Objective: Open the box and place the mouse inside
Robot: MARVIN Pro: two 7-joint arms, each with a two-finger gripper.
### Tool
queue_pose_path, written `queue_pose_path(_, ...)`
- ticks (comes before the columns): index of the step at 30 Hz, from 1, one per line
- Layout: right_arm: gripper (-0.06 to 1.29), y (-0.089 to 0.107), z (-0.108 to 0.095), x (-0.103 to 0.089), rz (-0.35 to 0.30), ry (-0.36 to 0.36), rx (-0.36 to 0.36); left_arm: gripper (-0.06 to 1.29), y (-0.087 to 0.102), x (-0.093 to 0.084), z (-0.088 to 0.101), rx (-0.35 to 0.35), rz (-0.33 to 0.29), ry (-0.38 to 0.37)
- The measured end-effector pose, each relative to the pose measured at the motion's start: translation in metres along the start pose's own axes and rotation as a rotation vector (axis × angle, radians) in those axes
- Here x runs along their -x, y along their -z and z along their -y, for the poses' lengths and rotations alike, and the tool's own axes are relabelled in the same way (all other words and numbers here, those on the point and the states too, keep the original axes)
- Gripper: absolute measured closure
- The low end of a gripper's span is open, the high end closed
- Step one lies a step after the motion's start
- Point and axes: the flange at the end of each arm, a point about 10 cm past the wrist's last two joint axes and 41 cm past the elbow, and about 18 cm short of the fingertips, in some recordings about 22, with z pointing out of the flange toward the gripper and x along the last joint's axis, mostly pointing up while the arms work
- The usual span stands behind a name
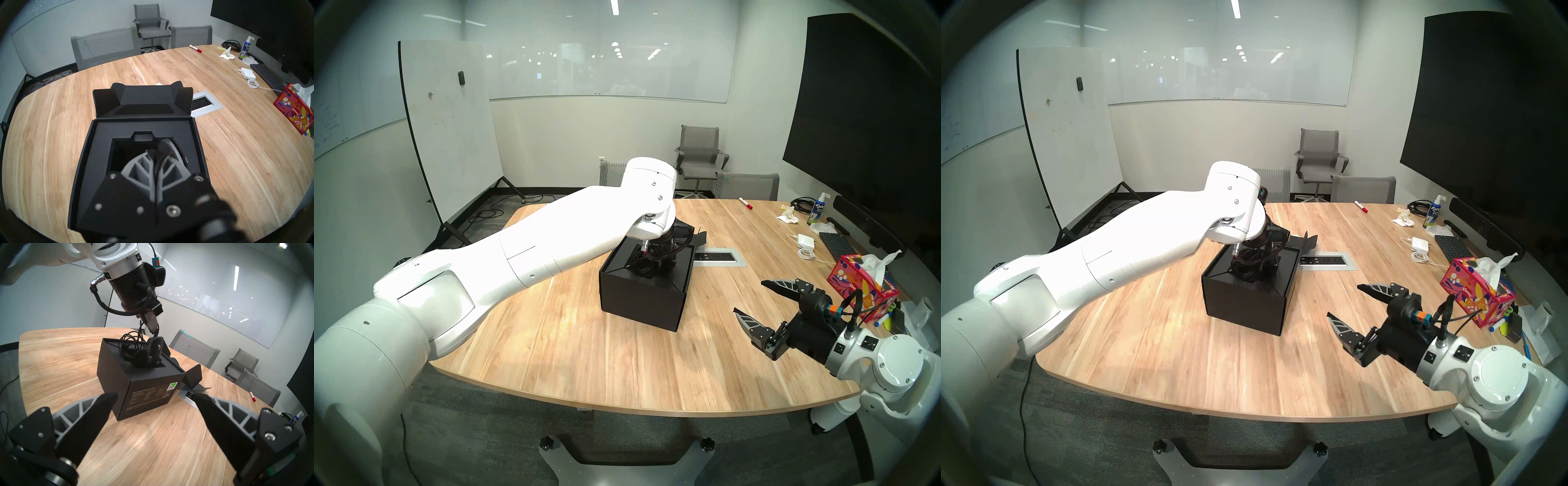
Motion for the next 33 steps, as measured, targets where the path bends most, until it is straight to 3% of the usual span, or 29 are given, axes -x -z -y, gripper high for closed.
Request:
queue_pose_path(11, 0.02, 0.0, 0.0, 0.0, 0.0, 0.0, 0.0, 1.25, -0.016, 0.002, 0.001, -0.01, 0.008, 0.011)
queue_pose_path(33, 0.02, 0.0, 0.0, 0.0, 0.0, 0.0, 0.0, 1.23, -0.025, 0.01, 0.003, 0.008, 0.008, -0.004)
